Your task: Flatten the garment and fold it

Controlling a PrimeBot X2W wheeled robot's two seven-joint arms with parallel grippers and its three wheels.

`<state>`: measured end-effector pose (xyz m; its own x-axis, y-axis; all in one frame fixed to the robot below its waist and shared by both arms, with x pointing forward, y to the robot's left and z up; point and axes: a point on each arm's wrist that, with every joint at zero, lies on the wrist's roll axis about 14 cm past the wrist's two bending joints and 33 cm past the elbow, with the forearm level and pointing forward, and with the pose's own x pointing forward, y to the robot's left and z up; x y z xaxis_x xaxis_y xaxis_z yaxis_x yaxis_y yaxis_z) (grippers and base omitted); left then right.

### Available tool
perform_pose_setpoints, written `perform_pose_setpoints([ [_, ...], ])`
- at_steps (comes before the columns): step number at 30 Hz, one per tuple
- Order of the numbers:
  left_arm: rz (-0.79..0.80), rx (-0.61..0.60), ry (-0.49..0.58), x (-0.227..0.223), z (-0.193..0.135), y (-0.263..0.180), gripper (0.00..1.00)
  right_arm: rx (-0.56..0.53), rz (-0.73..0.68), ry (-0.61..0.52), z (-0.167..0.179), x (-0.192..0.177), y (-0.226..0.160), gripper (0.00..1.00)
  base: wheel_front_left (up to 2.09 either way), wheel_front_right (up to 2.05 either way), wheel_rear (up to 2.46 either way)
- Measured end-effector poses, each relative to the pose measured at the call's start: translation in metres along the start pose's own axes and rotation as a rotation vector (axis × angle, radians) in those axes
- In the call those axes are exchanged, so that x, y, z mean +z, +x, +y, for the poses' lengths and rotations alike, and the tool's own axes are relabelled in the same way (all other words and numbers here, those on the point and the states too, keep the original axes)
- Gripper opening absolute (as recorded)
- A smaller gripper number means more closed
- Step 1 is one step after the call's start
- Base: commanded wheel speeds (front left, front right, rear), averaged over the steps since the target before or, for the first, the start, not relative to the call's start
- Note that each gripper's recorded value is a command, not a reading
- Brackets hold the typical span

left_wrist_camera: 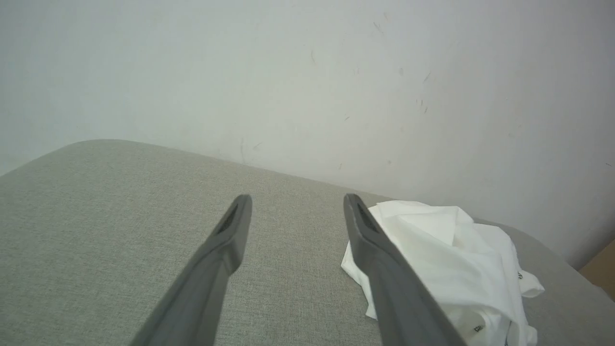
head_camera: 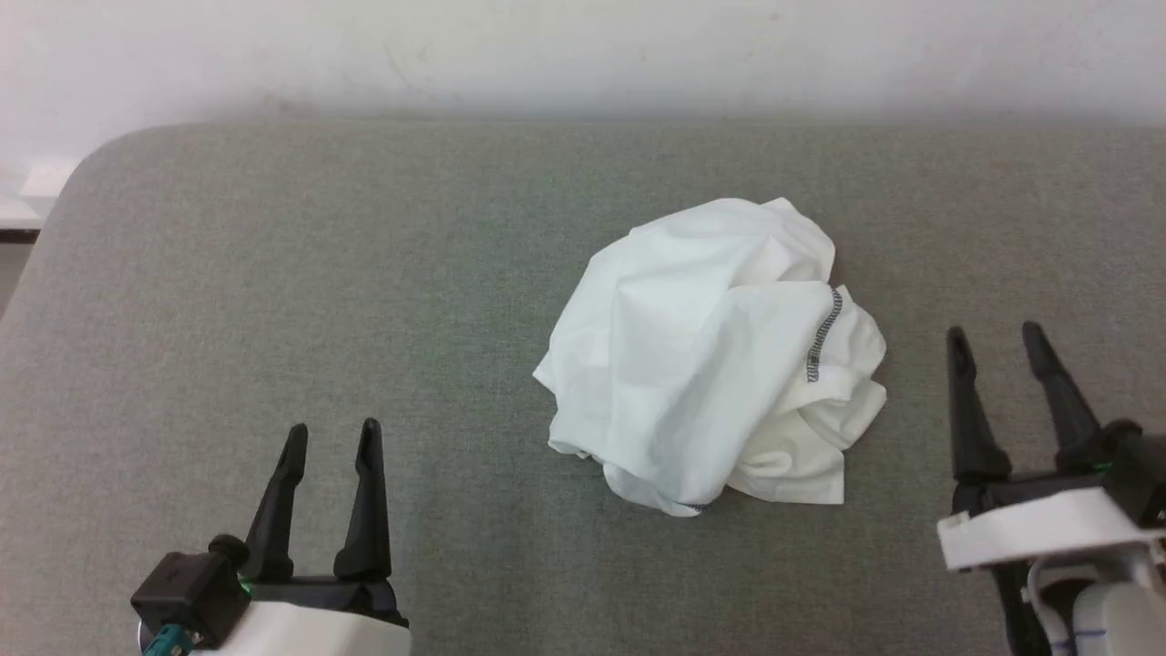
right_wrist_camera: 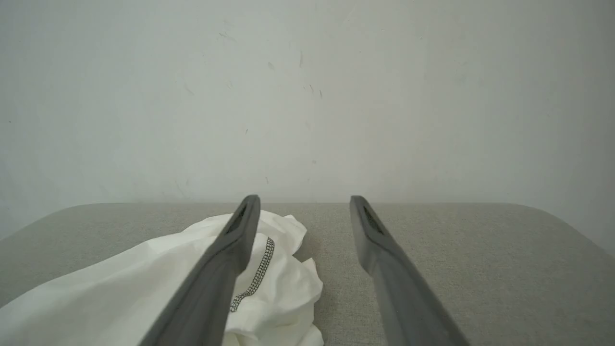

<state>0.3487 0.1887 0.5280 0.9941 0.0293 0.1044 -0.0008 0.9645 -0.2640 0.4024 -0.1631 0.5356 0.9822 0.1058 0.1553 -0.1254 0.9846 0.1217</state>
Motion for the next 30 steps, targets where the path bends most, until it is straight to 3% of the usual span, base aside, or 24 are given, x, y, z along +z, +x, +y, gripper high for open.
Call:
perform_pose_setpoints([
  [9,0.019,-0.003,0.013,-0.016,0.005,0.009,1.0,0.015,0.163,-0.052,0.001,-0.017,0.046,1.0,0.0,0.0,0.0],
  [13,0.063,-0.005,0.009,-0.033,0.005,0.011,1.0,0.0,0.373,-0.049,-0.004,-0.057,0.057,1.0,0.0,0.0,0.0],
  [14,0.076,0.0,0.004,-0.038,0.007,0.012,1.0,-0.018,0.493,-0.048,-0.01,-0.079,0.057,1.0,0.0,0.0,0.0],
  [17,0.085,0.007,0.0,-0.041,0.009,0.012,1.0,-0.032,0.594,-0.042,-0.015,-0.098,0.056,1.0,0.0,0.0,0.0],
  [18,0.092,0.014,0.002,-0.044,0.011,0.011,1.0,-0.018,0.687,-0.085,-0.015,-0.116,0.054,1.0,0.0,0.0,0.0],
  [28,0.12,0.075,0.021,-0.05,0.031,0.001,1.0,0.06,0.957,-0.092,0.008,-0.178,0.041,1.0,0.0,0.0,0.0],
  [29,0.121,0.078,0.022,-0.05,0.032,0.001,1.0,0.062,0.968,-0.089,0.01,-0.18,0.042,0.62,0.0,0.0,0.0],
  [30,0.12,0.081,0.023,-0.05,0.034,0.002,1.0,0.065,0.968,-0.085,0.011,-0.181,0.044,0.31,0.0,0.0,0.0],
])
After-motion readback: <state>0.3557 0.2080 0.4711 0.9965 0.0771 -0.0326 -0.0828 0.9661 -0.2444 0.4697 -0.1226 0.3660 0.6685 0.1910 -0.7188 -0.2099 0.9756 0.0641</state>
